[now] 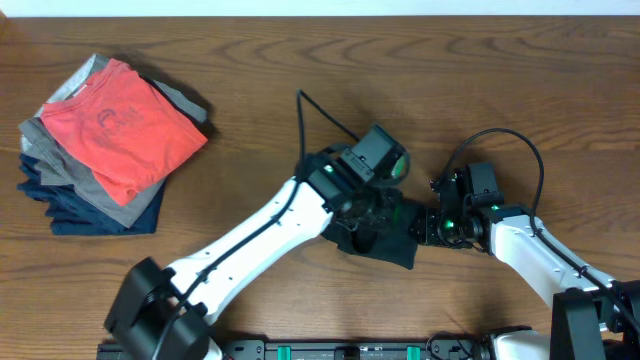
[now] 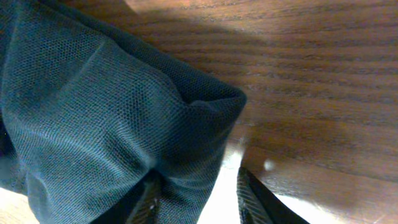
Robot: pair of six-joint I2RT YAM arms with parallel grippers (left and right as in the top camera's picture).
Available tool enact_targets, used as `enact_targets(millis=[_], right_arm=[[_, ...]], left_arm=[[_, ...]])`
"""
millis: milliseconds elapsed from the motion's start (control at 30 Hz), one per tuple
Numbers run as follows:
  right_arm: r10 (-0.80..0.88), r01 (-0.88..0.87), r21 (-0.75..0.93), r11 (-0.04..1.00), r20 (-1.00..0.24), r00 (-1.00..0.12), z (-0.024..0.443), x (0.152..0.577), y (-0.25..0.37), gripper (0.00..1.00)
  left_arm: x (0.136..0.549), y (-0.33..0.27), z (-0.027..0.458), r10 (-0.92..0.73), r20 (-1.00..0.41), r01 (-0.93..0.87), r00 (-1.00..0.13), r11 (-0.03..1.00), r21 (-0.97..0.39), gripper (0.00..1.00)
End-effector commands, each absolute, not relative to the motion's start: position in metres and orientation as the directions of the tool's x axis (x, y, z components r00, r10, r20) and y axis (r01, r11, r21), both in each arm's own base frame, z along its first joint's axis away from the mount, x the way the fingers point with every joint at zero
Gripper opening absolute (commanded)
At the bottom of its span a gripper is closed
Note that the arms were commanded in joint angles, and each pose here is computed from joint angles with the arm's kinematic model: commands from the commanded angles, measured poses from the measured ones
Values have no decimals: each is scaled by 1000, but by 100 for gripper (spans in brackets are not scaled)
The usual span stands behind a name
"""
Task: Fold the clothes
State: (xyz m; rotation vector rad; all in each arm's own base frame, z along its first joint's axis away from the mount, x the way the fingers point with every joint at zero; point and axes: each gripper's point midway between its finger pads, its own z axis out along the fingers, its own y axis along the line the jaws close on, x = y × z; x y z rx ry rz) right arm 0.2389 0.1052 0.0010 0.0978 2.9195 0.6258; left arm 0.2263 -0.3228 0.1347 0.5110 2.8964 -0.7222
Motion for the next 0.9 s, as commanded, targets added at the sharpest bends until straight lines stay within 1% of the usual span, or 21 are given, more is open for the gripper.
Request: enact_targets(millis=[0, 100, 167, 333, 400, 467, 533, 600, 733, 833, 867], right_arm=[[89, 39, 397, 917, -107, -990, -5, 229, 105, 45], [111, 65, 376, 925, -104, -988, -5, 230, 99, 50], [155, 111, 351, 930, -99, -983, -2, 234, 90, 52], [233, 177, 304, 936, -158, -960, 34, 260, 61, 55], [227, 153, 313, 937, -216, -950, 60, 275, 55, 56], [184, 85, 340, 937, -272, -945, 87, 288, 59, 57], [118, -18, 388, 922, -325, -938, 114, 298, 73, 60], [75, -89, 434, 896, -346, -935, 130, 300, 91, 62], [-7, -162, 457, 875, -323, -946, 125, 288, 119, 65], [-89, -210, 458, 864, -272, -958, 108, 270, 141, 65], [-119, -228, 457, 860, -253, -960, 101, 263, 148, 67]], left_arm=[[228, -335, 140, 288, -195, 347, -938, 818, -459, 32], [223, -346, 150, 307, -203, 368, -930, 770, -521, 35], [225, -345, 161, 314, -232, 390, -921, 749, -535, 35], [239, -322, 201, 294, -338, 440, -894, 723, -533, 36], [254, -296, 213, 227, -373, 400, -900, 769, -499, 36], [270, -266, 218, 160, -396, 341, -904, 828, -444, 36], [285, -230, 218, 86, -403, 253, -911, 889, -382, 36], [295, -204, 214, 25, -385, 174, -923, 918, -357, 36], [309, -173, 197, -66, -330, 54, -942, 939, -341, 36], [311, -162, 184, -106, -279, -8, -955, 943, -332, 36], [311, -162, 181, -107, -266, -12, -958, 943, -333, 36]])
